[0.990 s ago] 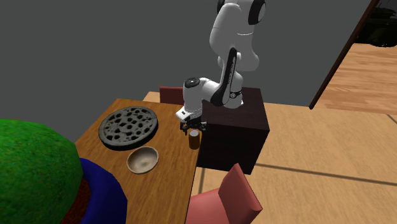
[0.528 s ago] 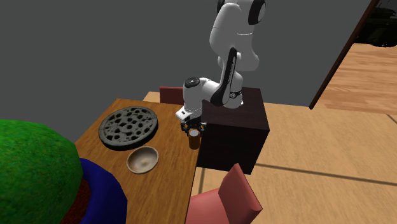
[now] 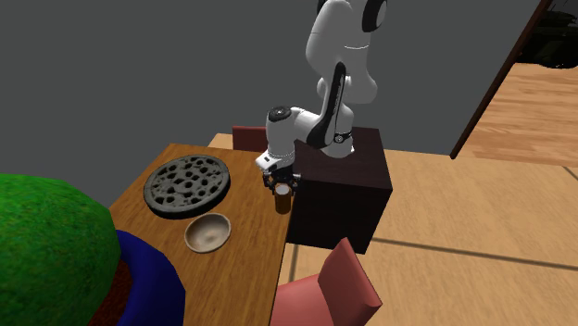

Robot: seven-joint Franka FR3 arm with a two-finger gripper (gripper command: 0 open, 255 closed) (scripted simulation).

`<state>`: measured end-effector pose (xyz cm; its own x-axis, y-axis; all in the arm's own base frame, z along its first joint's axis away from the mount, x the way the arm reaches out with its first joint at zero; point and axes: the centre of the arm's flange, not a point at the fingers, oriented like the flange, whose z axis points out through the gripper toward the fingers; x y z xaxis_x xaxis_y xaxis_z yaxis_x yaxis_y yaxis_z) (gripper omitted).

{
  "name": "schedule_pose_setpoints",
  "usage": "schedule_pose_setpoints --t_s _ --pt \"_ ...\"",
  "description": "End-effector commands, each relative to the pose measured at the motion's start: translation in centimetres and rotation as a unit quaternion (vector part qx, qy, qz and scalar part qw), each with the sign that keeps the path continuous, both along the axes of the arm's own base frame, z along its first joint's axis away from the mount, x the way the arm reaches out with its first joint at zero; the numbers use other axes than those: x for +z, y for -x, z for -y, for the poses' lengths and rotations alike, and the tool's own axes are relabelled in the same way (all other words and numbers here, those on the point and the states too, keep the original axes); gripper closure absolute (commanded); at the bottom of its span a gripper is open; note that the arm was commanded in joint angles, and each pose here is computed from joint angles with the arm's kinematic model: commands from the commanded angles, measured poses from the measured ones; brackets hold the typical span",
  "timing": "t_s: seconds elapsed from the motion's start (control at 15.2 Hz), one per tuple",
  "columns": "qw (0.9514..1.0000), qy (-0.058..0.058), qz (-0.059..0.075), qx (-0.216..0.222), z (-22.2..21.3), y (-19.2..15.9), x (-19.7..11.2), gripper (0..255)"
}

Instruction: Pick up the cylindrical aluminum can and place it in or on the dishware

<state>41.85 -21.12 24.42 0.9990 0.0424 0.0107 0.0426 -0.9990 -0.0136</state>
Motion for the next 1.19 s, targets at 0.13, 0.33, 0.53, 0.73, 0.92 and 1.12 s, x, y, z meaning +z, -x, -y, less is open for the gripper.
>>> schedule_pose_setpoints --t_s 0.13,0.33,0.53,0.73,0.92,1.12 --pt "1.0000 0.000 0.000 0.000 0.0 -0.1 2.1 255" --pt "1.0000 0.000 0.000 0.000 0.0 -0.1 3.7 255" --pt "1.0000 0.000 0.000 0.000 0.0 -0.1 5.3 255" --pt "1.0000 0.000 0.000 0.000 0.0 -0.1 6.9 255" --pt "1.0000 0.000 0.000 0.000 0.0 -0.1 8.5 255" --pt "1.0000 0.000 0.000 0.000 0.0 -0.1 9.9 255"
